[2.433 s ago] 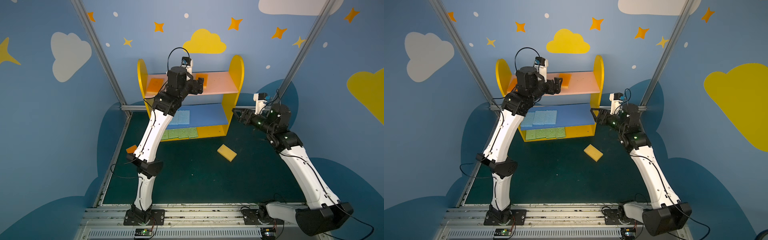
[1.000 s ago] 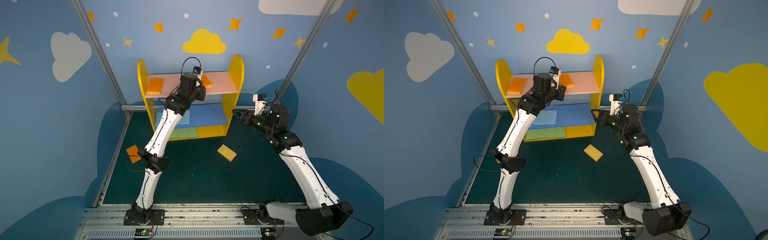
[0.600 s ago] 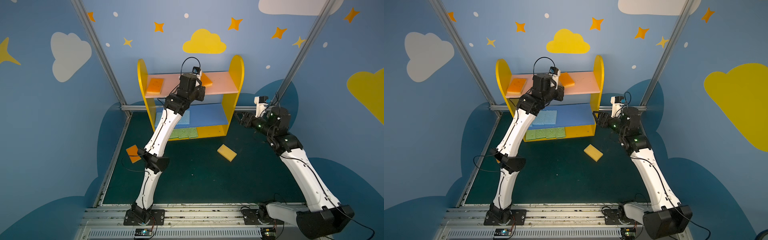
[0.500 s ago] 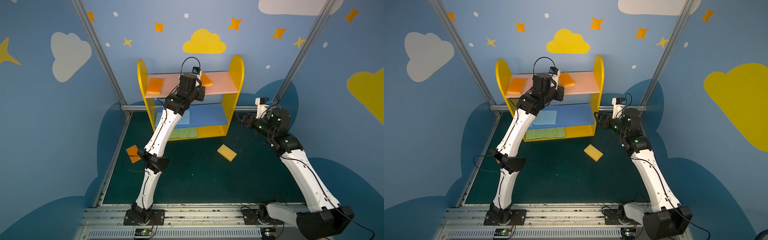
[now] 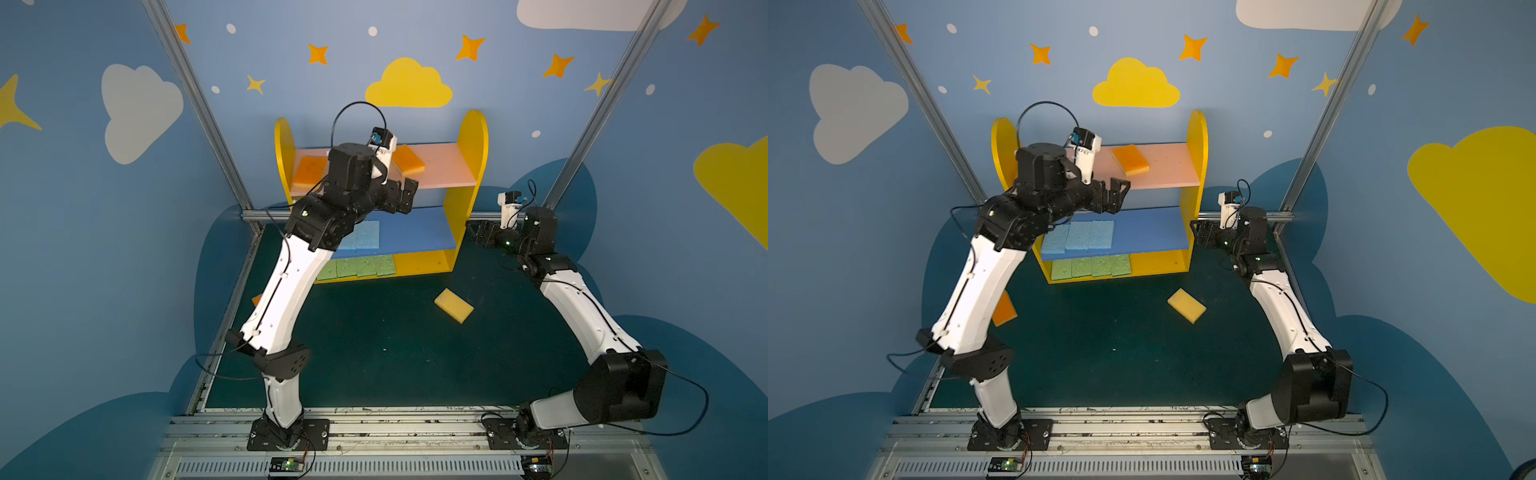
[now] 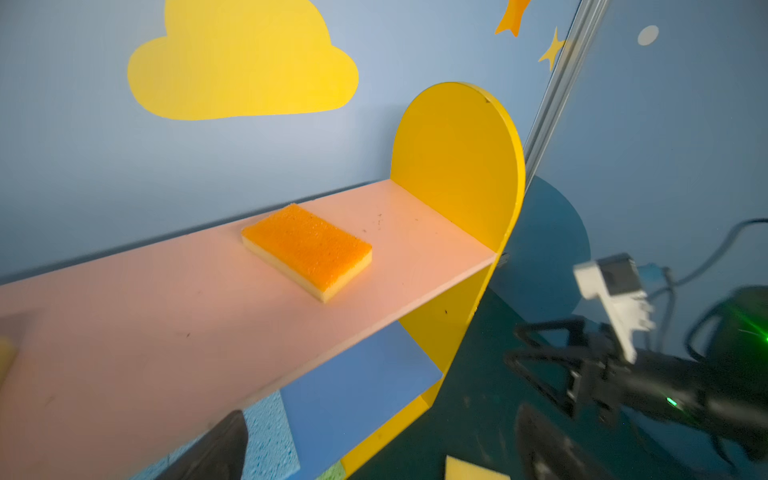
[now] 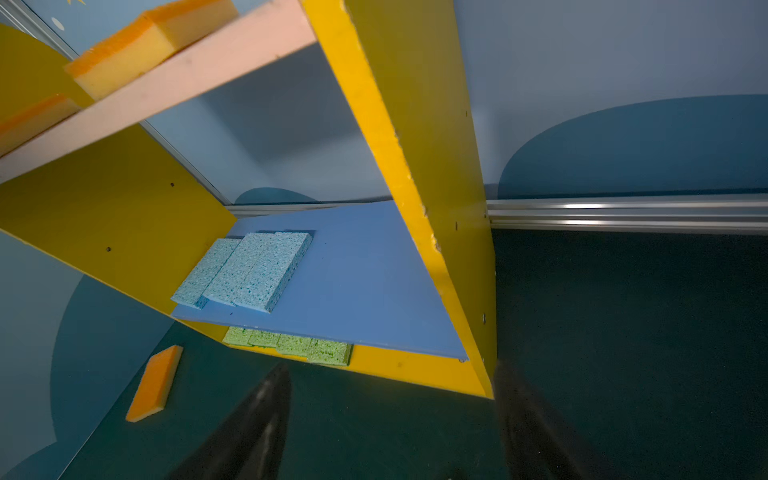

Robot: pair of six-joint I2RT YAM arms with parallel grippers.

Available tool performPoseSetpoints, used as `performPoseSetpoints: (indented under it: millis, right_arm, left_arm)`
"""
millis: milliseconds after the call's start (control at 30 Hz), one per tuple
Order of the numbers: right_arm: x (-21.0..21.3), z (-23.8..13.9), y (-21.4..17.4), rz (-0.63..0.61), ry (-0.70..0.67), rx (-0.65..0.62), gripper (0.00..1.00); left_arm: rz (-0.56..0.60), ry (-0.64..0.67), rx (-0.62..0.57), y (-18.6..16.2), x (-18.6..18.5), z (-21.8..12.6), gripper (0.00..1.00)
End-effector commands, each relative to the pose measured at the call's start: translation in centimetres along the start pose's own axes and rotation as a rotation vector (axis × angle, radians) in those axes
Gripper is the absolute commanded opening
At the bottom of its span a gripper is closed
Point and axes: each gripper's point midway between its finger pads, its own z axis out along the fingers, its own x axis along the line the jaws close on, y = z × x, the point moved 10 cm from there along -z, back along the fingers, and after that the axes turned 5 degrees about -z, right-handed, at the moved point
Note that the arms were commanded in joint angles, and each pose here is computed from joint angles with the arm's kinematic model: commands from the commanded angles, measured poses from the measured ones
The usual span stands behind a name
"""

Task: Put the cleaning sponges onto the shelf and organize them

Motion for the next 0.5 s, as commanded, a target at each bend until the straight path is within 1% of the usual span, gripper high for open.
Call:
performPoseSetpoints:
  millis: [0,167,300,467]
  right_arm:
    - [-0.1,1.2,2.7,-0.083,0.035,-0.103,0.74]
    - [-2.0,4.4,2.8,-0.093,0.006,-0.121,0.68]
    - [-3.1,6.4,2.9,-0.104,0.002,-0.133,0.62]
    - [-3.7,7.9,2.8,-0.121,0.004,-0.156,0.46]
  left_arm:
    - [0.008,0.021,-0.020,-1.0,0.7,-3.0,0.99]
    - [0.012,0.137,-0.052,-3.7,2.6,-8.2,1.00]
    - [-0.013,0.221,-0.056,-6.2,4.4,-11.2,1.00]
    - [-0.075,0.301,-0.044,-8.6,6.8,-13.6,1.00]
